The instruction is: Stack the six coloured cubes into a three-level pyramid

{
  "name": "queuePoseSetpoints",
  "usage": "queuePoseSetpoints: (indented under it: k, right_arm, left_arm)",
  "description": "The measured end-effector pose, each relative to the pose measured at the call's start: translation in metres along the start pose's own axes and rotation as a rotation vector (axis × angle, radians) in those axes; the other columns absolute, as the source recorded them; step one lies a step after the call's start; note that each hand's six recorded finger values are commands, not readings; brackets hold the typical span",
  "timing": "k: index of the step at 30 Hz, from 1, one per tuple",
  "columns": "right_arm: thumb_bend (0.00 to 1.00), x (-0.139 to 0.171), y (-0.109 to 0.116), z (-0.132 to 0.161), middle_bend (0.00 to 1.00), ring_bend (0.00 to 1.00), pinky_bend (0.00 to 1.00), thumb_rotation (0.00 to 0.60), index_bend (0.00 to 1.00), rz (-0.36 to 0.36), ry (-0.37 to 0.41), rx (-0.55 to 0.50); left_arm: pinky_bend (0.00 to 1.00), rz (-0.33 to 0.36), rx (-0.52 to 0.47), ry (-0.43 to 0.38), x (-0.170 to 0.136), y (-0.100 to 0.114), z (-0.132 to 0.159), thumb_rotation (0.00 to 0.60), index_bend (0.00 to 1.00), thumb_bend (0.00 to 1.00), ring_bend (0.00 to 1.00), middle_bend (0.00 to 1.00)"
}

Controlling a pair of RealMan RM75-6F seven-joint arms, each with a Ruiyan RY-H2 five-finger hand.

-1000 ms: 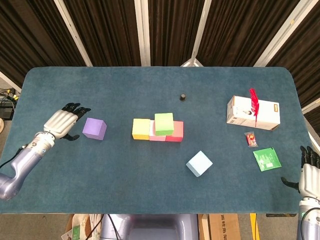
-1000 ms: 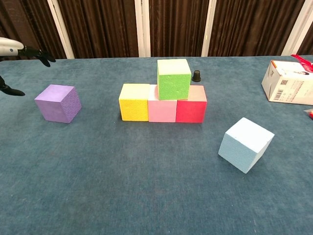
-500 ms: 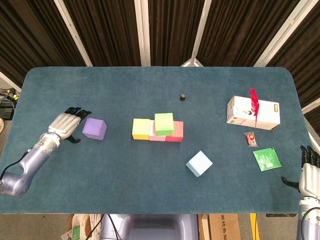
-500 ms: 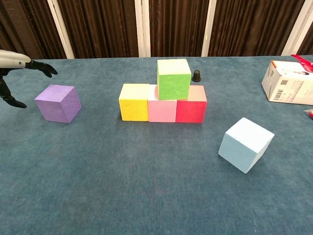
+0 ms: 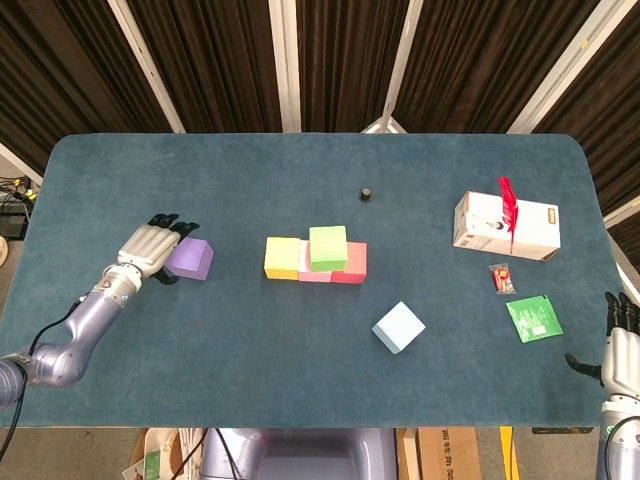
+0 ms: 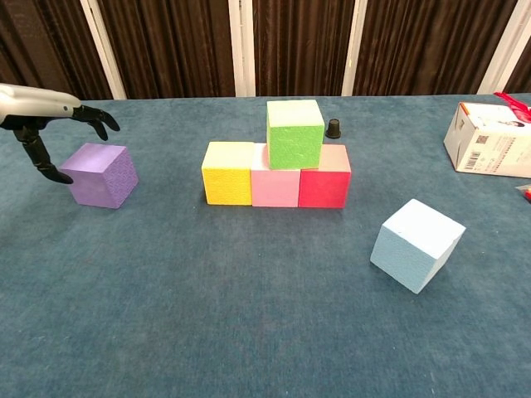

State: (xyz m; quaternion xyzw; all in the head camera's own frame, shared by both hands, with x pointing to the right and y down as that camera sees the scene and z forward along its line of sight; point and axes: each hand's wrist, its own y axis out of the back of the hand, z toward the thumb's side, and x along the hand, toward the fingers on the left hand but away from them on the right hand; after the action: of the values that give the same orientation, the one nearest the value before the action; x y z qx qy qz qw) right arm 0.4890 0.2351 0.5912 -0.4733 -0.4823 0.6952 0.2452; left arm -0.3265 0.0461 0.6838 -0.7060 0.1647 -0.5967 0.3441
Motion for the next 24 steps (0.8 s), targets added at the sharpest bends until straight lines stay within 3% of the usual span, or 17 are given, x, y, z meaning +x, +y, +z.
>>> queuePoseSetpoints:
  k: [5,10,24]
  right_arm:
    - [0.13,-0.001,-0.001,0.0,0.03,0.0,0.0,0.6,0.0,0.003,-0.005,0.007]
    - [0.13,-0.001,-0.002,0.0,0.03,0.0,0.0,0.6,0.0,0.002,-0.008,0.01]
    - [0.13,-0.002,-0.004,-0.001,0.03,0.0,0.0,0.6,0.0,0.007,-0.022,0.013]
  left_arm:
    - [0.0,-0.005,0.004,0.009,0.006,0.0,0.003,0.6,0.13,0.27,0.0,0.16]
    - [0.0,-0.008,0.005,0.019,0.009,0.0,0.003,0.6,0.16,0.34,0.0,0.18]
    - [0.0,-0.014,0.008,0.026,0.013,-0.003,0.002,0.6,0.19,0.35,0.0,0.22]
